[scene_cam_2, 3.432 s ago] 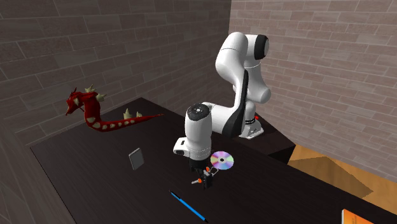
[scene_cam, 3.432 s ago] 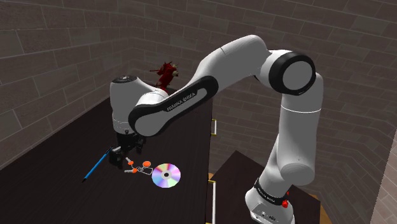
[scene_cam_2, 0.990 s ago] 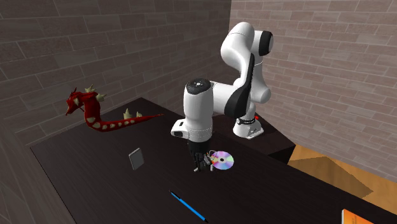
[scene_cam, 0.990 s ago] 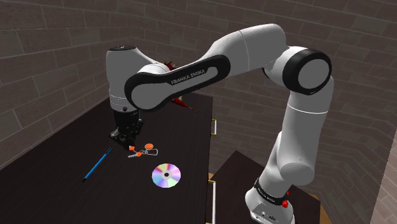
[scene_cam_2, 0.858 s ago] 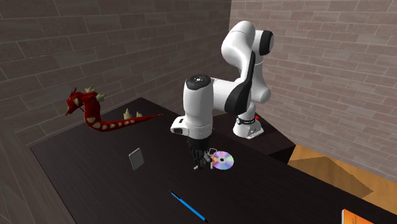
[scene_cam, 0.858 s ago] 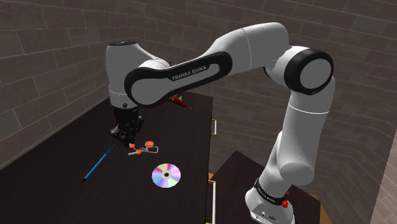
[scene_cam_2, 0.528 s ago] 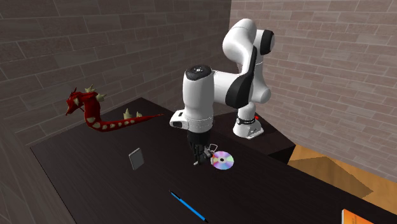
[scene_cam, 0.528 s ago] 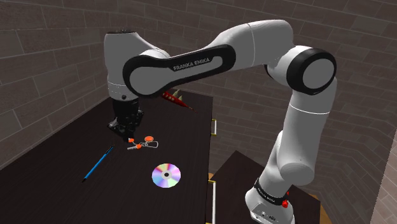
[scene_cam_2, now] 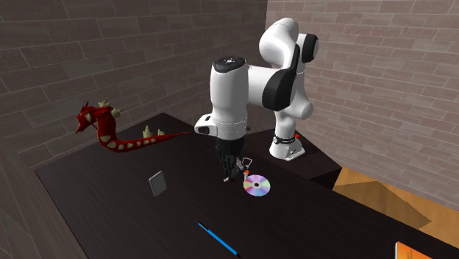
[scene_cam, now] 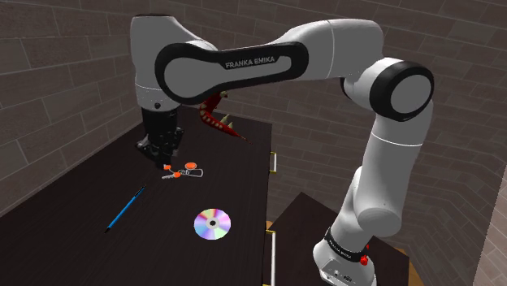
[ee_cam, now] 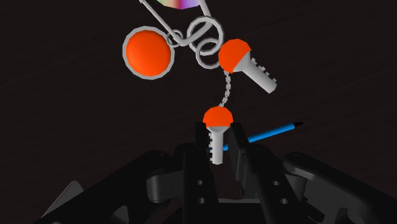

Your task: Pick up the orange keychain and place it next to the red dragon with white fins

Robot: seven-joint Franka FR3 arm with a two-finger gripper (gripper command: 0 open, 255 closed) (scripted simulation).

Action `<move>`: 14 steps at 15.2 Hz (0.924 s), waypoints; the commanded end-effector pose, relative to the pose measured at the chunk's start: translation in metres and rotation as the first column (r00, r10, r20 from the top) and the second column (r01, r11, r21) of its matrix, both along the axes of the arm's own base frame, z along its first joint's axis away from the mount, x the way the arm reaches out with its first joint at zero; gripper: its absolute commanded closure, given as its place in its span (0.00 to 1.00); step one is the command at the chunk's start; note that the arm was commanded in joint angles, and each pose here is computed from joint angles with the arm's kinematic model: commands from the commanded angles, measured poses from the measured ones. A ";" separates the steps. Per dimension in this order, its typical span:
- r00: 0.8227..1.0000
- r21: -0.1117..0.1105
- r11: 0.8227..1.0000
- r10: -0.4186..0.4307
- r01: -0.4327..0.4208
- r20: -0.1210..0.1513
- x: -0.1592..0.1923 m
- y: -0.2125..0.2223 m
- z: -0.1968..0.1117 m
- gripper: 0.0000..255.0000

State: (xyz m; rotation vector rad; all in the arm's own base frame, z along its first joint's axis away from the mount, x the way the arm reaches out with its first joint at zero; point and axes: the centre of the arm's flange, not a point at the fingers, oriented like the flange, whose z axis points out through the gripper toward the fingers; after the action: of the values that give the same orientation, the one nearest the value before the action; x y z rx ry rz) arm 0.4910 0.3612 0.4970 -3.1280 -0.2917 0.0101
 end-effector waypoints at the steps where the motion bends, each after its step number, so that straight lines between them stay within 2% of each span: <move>1: 1.000 0.000 1.000 0.000 0.000 -0.001 -0.001 0.000 0.010 1.00; 14: 1.000 0.000 1.000 0.000 0.000 -0.001 -0.001 0.000 0.079 1.00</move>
State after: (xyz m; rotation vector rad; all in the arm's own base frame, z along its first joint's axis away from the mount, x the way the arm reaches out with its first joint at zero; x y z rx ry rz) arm 0.4912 0.3622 0.5707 -3.1280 -0.2915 0.0102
